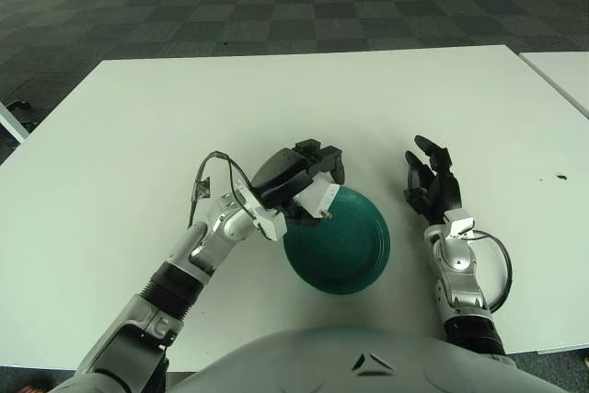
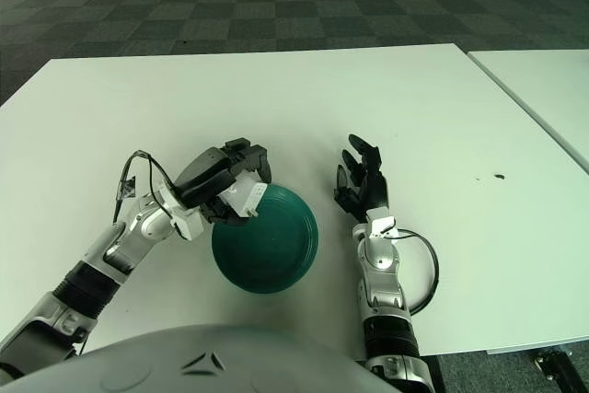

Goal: Put the charger into the plate.

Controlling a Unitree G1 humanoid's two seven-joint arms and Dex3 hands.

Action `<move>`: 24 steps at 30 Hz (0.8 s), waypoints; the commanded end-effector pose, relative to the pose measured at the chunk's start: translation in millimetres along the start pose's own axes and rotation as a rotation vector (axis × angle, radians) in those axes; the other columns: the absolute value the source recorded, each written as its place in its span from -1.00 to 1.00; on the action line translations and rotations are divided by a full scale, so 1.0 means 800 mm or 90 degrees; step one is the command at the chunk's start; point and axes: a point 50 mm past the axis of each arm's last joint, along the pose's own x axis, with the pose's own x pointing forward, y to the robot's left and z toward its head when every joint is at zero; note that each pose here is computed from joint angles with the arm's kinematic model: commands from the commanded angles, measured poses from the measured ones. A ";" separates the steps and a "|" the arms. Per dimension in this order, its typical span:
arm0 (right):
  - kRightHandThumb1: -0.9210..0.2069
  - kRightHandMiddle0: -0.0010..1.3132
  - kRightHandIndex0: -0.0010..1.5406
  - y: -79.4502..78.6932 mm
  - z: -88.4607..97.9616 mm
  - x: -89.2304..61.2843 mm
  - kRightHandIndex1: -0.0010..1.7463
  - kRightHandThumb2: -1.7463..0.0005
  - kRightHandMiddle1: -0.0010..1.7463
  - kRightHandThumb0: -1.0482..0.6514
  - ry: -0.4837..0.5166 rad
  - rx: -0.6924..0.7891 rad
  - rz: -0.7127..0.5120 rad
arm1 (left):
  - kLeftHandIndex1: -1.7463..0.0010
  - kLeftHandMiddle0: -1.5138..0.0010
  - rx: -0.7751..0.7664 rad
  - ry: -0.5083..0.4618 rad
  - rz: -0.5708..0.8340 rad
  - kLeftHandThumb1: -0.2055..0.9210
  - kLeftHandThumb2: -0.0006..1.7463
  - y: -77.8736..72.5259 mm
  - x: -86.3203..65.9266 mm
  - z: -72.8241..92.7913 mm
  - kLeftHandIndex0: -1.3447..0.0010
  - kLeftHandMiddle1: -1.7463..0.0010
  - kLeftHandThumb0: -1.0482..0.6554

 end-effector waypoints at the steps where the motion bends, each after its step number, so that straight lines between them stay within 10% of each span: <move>1: -1.00 -1.00 -0.44 0.001 -0.023 -0.018 -0.98 0.18 -0.17 -0.67 0.065 -0.009 0.002 | -1.00 -0.46 0.008 -0.002 -0.005 0.09 0.37 -0.006 0.000 -0.001 0.20 -1.00 -0.29; 15: -1.00 -1.00 -0.43 0.002 -0.023 -0.017 -0.98 0.17 -0.18 -0.66 0.060 -0.005 0.004 | -1.00 -0.46 0.000 -0.008 -0.039 0.12 0.34 -0.030 0.003 0.008 0.22 -1.00 -0.29; 24: -1.00 -1.00 -0.43 0.002 -0.024 -0.016 -0.98 0.18 -0.15 -0.67 0.064 -0.005 0.000 | -0.99 -0.11 0.041 -0.011 -0.082 0.35 0.15 -0.031 0.003 0.011 0.35 -1.00 -0.26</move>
